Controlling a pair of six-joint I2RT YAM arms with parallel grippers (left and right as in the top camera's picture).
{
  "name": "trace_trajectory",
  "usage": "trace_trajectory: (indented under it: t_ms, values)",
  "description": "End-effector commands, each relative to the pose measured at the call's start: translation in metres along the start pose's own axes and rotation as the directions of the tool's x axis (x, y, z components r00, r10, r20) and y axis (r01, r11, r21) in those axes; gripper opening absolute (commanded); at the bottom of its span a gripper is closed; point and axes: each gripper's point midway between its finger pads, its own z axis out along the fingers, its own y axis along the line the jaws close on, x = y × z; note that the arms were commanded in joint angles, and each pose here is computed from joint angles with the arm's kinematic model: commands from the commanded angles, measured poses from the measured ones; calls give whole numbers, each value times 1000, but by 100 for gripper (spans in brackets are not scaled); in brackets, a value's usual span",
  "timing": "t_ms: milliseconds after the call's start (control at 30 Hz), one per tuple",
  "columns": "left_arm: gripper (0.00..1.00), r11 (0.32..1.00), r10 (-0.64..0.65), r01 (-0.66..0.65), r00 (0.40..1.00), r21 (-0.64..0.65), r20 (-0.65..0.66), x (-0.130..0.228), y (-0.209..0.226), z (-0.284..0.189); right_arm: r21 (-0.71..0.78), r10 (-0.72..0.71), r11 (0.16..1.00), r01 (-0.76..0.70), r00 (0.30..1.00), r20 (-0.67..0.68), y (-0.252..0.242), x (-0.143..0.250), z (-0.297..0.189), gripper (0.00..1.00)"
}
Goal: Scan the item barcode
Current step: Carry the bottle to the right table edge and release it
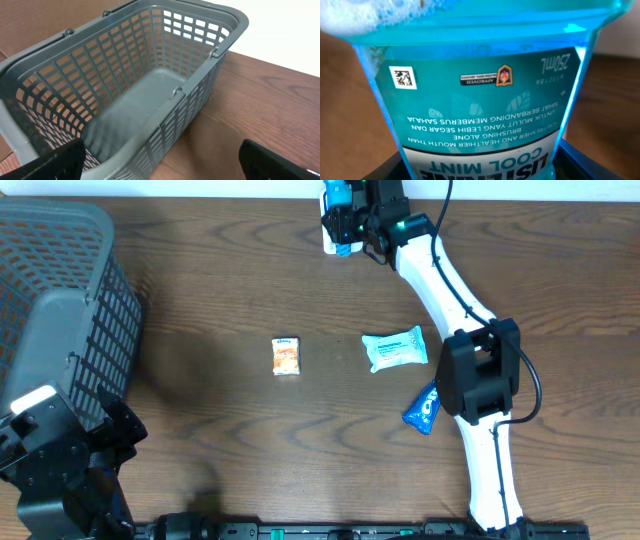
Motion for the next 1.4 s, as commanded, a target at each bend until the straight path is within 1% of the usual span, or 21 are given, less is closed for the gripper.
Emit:
trace_trajectory:
  t_ms: [0, 100, 200, 400, 600, 667, 800, 967, 1100, 1300, 1367]
  values:
    - [98, 1000, -4, 4, 1000, -8, -5, 2, 1, 1, 100, 46, 993, -56, 993, 107, -6, -27, -7, 48]
    - [98, 1000, -4, 4, 1000, -8, -5, 2, 1, 1, 98, 57, 993, -70, 990, 127, -5, -31, -7, 47]
    - [98, 1000, -4, 4, 1000, -8, -5, 2, 1, 1, 97, 58, 993, -69, 991, 118, -2, -26, -3, 48]
    - [98, 1000, -4, 4, 1000, -8, -5, 2, 1, 1, 124, 108, 985, -121, 988, 108, -5, -12, 12, 49]
    - [98, 1000, -4, 4, 1000, -8, -5, 2, 1, 1, 191, 126, 969, -155, 979, 159, -16, -18, 12, 48]
    - [98, 1000, -4, 4, 1000, -8, -5, 2, 1, 1, 186, 124, 970, -157, 976, 178, -16, -20, 16, 50]
    - [98, 1000, -4, 4, 1000, -8, -5, 2, 1, 1, 184, 167, 962, -200, 969, 182, -20, -14, 24, 48]
    - [98, 1000, -4, 4, 1000, -8, -5, 2, 1, 1, 197, 178, 957, -214, 967, 184, -22, -12, 25, 48]
    - [98, 1000, -4, 4, 1000, -8, -5, 2, 1, 1, 205, 249, 940, -272, 960, 130, -24, 5, 26, 49]
    - [98, 1000, -4, 4, 1000, -8, -5, 2, 1, 1, 150, 344, 927, -344, 939, 25, -13, 27, 29, 49]
    - [98, 1000, -4, 4, 1000, -8, -5, 2, 1, 1, 136, 373, 920, -367, 928, -21, -9, 33, 26, 41]
